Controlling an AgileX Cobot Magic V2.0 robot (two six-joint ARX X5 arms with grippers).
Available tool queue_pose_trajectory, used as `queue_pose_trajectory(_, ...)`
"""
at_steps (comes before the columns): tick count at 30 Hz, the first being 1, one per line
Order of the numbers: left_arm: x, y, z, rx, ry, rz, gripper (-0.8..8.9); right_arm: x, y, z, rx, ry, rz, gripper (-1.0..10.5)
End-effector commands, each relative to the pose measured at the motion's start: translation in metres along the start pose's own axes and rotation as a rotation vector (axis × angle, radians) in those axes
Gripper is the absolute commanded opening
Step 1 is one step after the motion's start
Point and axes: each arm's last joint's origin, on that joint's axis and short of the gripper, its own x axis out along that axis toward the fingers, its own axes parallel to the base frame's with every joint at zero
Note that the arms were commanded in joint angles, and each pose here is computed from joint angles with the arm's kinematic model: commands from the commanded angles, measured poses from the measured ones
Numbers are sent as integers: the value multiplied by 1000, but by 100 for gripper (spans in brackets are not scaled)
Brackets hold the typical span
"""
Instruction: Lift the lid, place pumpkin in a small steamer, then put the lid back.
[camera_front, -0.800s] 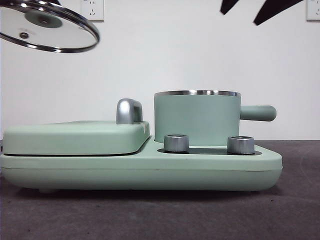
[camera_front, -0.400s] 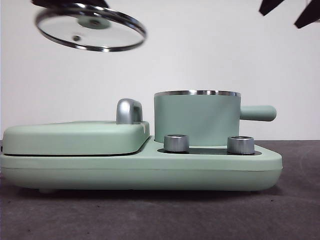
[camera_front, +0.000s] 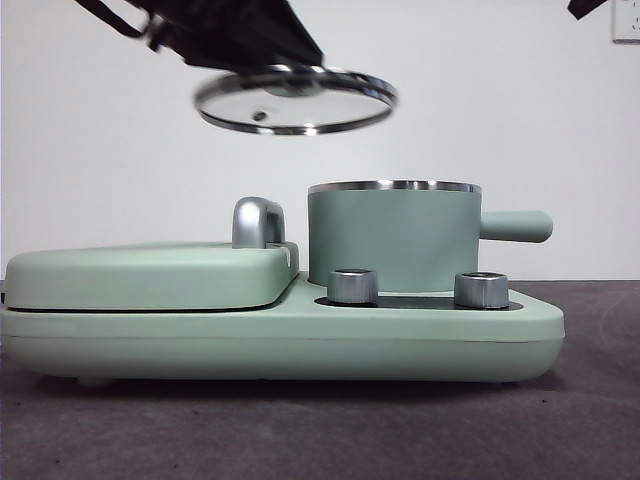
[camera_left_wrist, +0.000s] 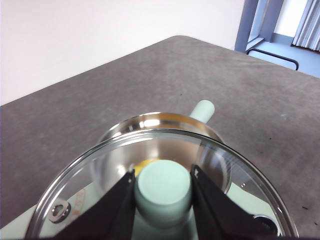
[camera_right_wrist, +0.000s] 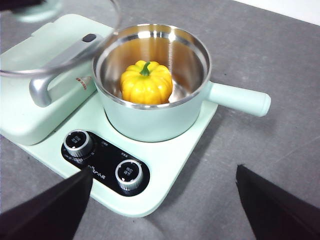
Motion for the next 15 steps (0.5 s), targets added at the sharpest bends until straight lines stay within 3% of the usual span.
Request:
queue_pose_trajectory(1, 14, -4, 9, 15, -67, -19, 11, 0, 1, 0, 12, 12, 0, 440)
queue_pose_trajectory(15, 75, -3, 18, 31, -68, -47, 11, 0, 1, -3, 14, 43, 0, 440)
